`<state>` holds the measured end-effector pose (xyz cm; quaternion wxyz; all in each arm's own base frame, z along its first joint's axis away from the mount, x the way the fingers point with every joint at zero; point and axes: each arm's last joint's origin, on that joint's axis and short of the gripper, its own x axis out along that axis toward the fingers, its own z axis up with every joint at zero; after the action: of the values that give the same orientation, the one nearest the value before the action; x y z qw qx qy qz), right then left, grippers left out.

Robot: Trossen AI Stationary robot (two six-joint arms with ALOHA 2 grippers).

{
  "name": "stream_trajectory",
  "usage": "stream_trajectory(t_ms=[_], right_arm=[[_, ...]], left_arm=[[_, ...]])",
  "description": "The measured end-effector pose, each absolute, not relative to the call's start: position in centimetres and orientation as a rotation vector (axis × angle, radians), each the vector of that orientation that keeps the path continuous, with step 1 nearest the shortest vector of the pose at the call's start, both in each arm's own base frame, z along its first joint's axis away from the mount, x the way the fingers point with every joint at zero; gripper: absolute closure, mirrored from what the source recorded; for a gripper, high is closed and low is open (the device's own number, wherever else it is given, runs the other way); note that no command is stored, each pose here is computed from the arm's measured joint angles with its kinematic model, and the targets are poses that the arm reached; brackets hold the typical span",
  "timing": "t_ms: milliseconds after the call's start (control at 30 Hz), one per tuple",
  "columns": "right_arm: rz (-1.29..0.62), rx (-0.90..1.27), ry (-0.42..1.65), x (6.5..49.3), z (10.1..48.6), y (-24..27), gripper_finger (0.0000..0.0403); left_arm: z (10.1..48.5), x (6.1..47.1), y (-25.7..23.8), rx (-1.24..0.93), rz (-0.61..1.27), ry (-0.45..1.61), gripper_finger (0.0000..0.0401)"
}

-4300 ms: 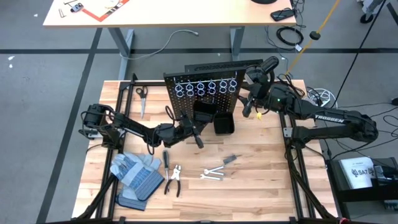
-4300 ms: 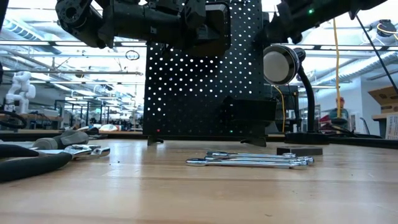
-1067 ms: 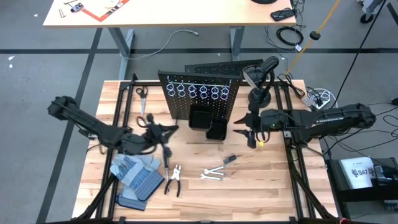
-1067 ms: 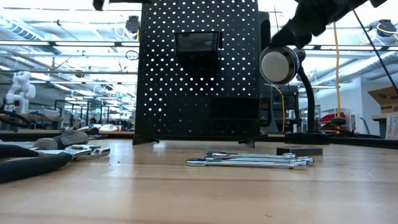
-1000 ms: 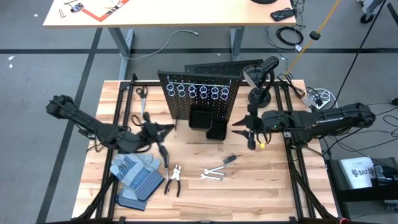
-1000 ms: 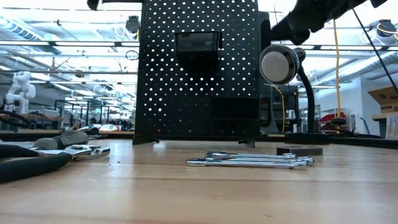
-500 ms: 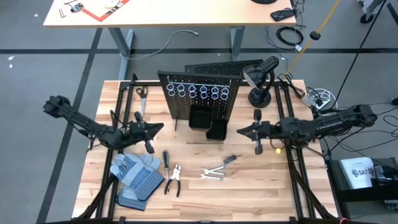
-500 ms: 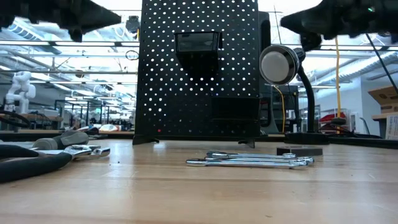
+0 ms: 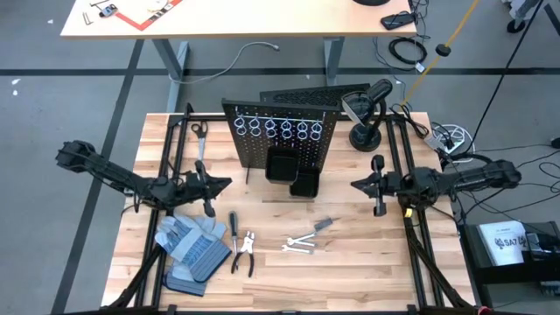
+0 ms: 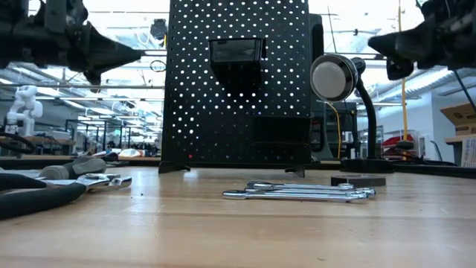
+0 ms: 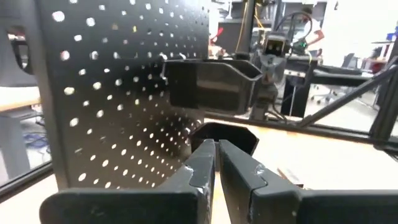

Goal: Hang tools onto peg board
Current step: Return to Home Position

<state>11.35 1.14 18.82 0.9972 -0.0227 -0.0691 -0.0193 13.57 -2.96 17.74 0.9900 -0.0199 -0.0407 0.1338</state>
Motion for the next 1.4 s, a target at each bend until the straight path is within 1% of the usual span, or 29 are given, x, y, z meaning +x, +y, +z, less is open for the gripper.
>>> stream_trajectory(t_ms=[233, 333, 433, 633, 800, 1067, 1200, 1400], right_arm=[[-0.034, -0.041, -0.01, 10.6, 17.0, 1.0, 0.0403], [-0.032, -0.044, 0.037, 10.2, 16.5, 1.0, 0.0403], [-0.012, -0.049, 0.003, 10.0, 16.8, 1.0, 0.0403], [-0.01, -0.1, -0.055, 9.6, 17.3, 1.0, 0.0403], [0.012, -0.085, -0.045, 9.6, 17.2, 1.0, 0.0403], [0.018, -0.059, -0.044, 9.6, 17.2, 1.0, 0.0403], [0.021, -0.059, -0.043, 9.6, 17.2, 1.0, 0.0403], [0.017, -0.056, -0.043, 9.6, 17.2, 1.0, 0.0403]], left_arm=[[16.9, 13.3, -2.4, -0.026, 0.305, -0.046, 0.037], [16.3, 13.2, -2.2, -0.036, 0.314, 0.007, 0.037], [15.9, 13.1, -2.2, -0.044, 0.318, 0.046, 0.037], [16.5, 12.3, -2.0, -0.037, 0.284, 0.014, 0.037], [16.2, 11.3, -1.7, -0.043, 0.296, 0.048, 0.037], [16.6, 9.8, -1.3, -0.036, 0.294, -0.001, 0.037], [17.0, 9.5, -1.2, -0.013, 0.277, -0.047, 0.037], [17.0, 9.4, -1.2, -0.016, 0.276, -0.051, 0.037]])
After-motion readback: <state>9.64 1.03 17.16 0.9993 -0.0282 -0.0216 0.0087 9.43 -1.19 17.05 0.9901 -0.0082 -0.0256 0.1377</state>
